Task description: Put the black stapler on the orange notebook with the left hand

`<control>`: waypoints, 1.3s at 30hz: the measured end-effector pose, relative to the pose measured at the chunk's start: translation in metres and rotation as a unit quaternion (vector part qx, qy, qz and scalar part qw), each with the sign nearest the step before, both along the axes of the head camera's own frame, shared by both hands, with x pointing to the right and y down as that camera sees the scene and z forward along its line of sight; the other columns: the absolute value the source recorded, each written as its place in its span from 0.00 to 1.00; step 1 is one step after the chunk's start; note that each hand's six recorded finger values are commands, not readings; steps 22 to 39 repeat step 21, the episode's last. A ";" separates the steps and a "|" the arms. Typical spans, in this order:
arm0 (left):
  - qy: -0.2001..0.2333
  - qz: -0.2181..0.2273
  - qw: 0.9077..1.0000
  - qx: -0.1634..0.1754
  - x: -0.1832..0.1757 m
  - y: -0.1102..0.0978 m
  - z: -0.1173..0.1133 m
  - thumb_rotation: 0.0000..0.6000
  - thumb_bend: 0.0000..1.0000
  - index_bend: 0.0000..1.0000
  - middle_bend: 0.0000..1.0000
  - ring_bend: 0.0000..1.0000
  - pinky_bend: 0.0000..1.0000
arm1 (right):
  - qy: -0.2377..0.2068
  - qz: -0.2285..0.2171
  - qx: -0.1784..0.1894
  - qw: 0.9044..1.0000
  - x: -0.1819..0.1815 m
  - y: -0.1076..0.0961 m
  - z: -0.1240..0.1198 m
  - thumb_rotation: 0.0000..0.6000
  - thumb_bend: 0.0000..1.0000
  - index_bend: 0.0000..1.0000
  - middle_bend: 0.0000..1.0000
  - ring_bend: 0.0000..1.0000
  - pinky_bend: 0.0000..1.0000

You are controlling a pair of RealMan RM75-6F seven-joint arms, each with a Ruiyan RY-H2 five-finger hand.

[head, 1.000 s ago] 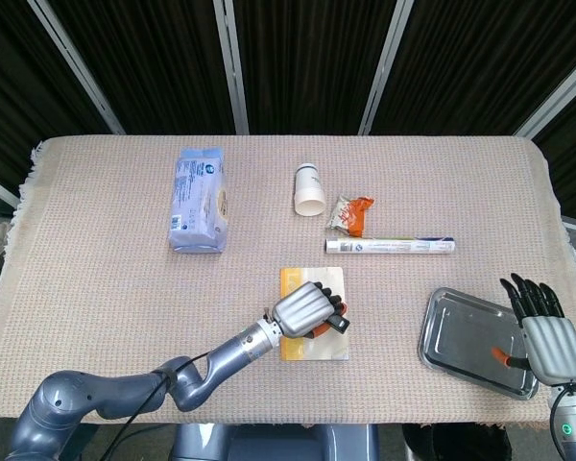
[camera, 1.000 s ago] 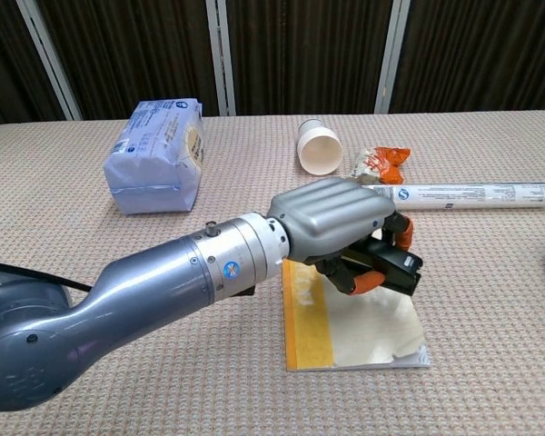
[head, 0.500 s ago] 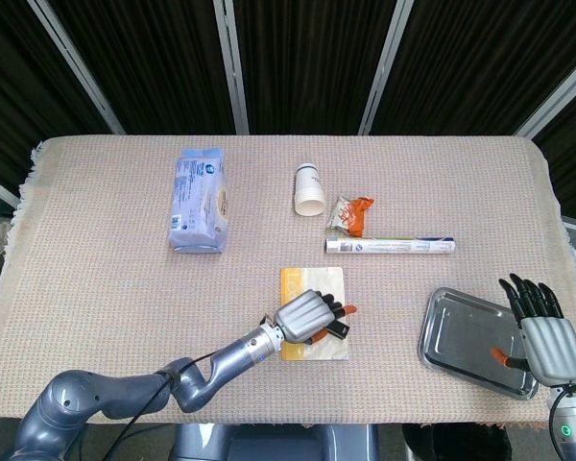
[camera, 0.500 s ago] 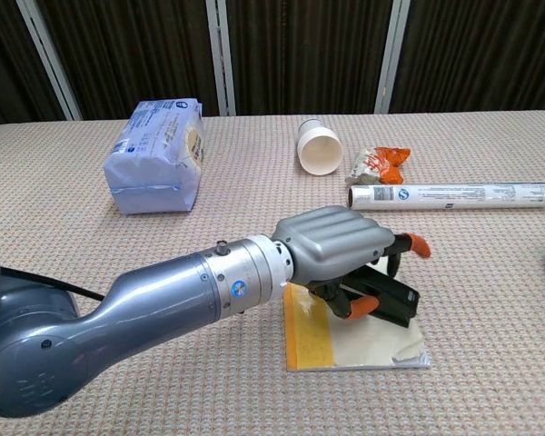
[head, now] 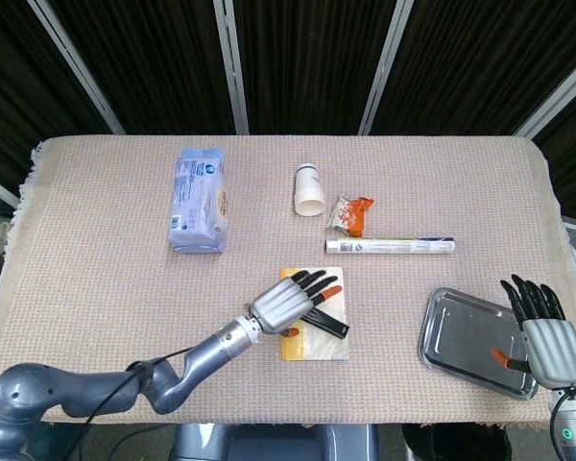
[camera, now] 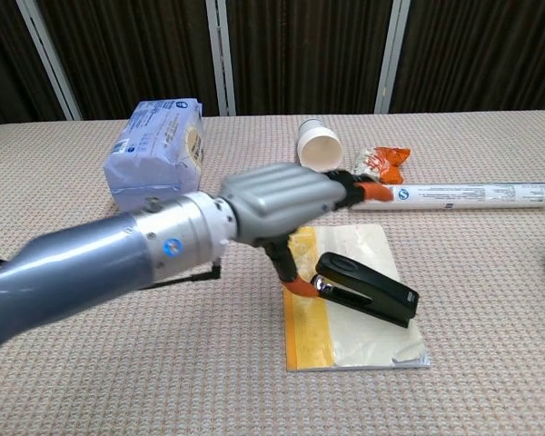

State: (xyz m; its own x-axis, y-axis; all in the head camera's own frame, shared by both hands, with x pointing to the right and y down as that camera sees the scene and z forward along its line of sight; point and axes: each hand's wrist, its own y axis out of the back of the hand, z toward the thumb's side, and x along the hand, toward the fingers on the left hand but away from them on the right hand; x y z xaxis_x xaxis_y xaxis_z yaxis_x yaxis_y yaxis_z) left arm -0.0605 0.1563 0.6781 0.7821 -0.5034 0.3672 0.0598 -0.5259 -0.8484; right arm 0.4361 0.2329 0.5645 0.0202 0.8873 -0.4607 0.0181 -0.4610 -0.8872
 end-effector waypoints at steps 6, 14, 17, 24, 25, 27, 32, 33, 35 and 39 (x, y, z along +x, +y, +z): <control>-0.017 -0.109 0.994 0.007 -0.093 -0.016 -0.038 1.00 0.04 0.00 0.00 0.00 0.15 | 0.002 -0.004 0.003 1.000 -0.003 0.003 -0.003 1.00 0.02 0.00 0.00 0.00 0.00; -0.100 -0.301 0.947 0.042 -0.258 0.017 -0.089 1.00 0.04 0.00 0.00 0.00 0.15 | 0.005 -0.018 -0.009 1.000 -0.013 0.006 0.004 1.00 0.02 0.00 0.00 0.00 0.00; -0.135 -0.351 0.925 0.058 -0.300 0.038 -0.102 1.00 0.04 0.00 0.00 0.00 0.15 | 0.007 -0.027 -0.016 0.999 -0.019 0.007 0.009 1.00 0.02 0.00 0.00 0.00 0.00; -0.151 -0.384 0.908 0.073 -0.332 0.049 -0.119 1.00 0.04 0.00 0.00 0.00 0.15 | 0.008 -0.038 -0.024 0.999 -0.027 0.010 0.014 1.00 0.02 0.00 0.00 0.00 0.00; -0.151 -0.384 0.908 0.073 -0.332 0.049 -0.119 1.00 0.04 0.00 0.00 0.00 0.15 | 0.008 -0.038 -0.024 0.999 -0.027 0.010 0.014 1.00 0.02 0.00 0.00 0.00 0.00; -0.151 -0.384 0.908 0.073 -0.332 0.049 -0.119 1.00 0.04 0.00 0.00 0.00 0.15 | 0.008 -0.038 -0.024 0.999 -0.027 0.010 0.014 1.00 0.02 0.00 0.00 0.00 0.00; -0.151 -0.384 0.908 0.073 -0.332 0.049 -0.119 1.00 0.04 0.00 0.00 0.00 0.15 | 0.008 -0.038 -0.024 0.999 -0.027 0.010 0.014 1.00 0.02 0.00 0.00 0.00 0.00; -0.151 -0.384 0.908 0.073 -0.332 0.049 -0.119 1.00 0.04 0.00 0.00 0.00 0.15 | 0.008 -0.038 -0.024 0.999 -0.027 0.010 0.014 1.00 0.02 0.00 0.00 0.00 0.00; -0.151 -0.384 0.908 0.073 -0.332 0.049 -0.119 1.00 0.04 0.00 0.00 0.00 0.15 | 0.008 -0.038 -0.024 0.999 -0.027 0.010 0.014 1.00 0.02 0.00 0.00 0.00 0.00; -0.151 -0.384 0.908 0.073 -0.332 0.049 -0.119 1.00 0.04 0.00 0.00 0.00 0.15 | 0.008 -0.038 -0.024 0.999 -0.027 0.010 0.014 1.00 0.02 0.00 0.00 0.00 0.00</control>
